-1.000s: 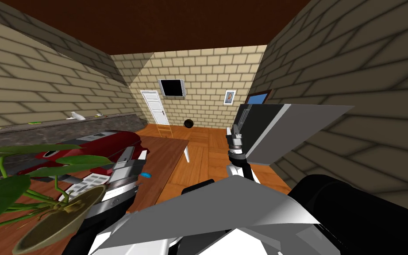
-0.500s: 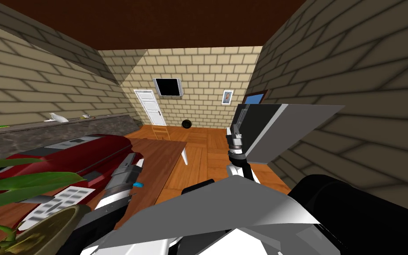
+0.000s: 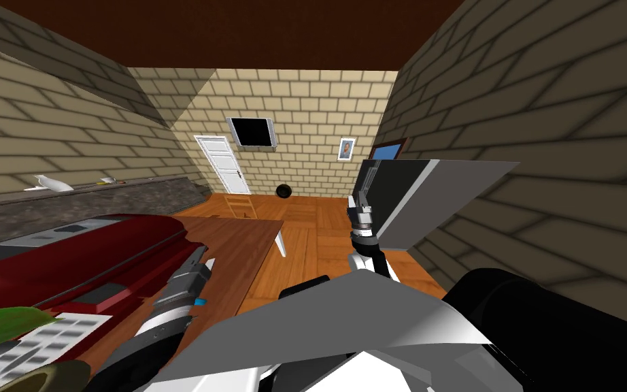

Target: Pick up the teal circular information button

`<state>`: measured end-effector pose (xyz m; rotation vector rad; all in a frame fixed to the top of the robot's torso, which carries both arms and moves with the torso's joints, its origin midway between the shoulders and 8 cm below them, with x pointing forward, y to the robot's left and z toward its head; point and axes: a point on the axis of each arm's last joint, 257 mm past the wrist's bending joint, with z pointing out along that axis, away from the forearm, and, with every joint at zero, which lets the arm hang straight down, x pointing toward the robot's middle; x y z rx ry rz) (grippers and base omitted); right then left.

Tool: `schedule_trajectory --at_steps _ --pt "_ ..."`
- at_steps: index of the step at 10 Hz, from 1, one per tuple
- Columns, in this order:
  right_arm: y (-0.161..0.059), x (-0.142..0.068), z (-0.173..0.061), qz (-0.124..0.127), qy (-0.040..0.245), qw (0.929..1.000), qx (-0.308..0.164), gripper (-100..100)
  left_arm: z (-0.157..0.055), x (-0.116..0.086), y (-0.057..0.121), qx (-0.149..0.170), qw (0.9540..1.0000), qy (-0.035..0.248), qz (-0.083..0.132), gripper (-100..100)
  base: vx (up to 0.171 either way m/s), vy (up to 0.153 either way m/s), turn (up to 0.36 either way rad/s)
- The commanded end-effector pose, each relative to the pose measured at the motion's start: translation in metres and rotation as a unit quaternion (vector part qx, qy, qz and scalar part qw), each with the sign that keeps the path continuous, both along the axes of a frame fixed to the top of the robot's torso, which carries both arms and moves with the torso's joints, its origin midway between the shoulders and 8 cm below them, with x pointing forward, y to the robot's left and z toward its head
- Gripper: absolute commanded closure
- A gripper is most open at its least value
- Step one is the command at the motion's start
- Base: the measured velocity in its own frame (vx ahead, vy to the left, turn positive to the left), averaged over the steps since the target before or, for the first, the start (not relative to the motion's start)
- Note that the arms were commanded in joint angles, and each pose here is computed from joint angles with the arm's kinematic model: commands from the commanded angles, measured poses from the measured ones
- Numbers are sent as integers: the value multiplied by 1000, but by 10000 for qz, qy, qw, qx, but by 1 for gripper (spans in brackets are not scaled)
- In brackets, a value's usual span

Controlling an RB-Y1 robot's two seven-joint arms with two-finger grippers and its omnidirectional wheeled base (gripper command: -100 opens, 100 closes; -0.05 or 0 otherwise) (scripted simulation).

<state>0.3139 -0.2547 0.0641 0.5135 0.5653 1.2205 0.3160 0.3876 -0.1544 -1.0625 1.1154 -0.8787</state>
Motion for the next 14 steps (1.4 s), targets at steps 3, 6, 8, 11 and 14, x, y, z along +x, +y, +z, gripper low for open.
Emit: schedule_trajectory --at_steps 3,6,8,11,14 --pt "0 0 0 0 0 10000 0 0 -48 -27 27 -14 9961 827 315 -100 64 -24 -74" --pt "0 0 0 0 0 10000 0 0 -76 -42 42 -63 9898 1339 490 -100 63 -14 -66" --pt "0 0 0 0 0 10000 0 0 -98 -58 54 -94 9824 1753 636 -100 70 -15 -69" --pt "0 0 0 0 0 10000 0 0 -118 -76 66 -127 9732 2160 774 -100 42 -7 -50" --pt "0 0 0 0 0 10000 0 0 -151 -112 86 -174 9535 2842 991 -100 49 2 -81"
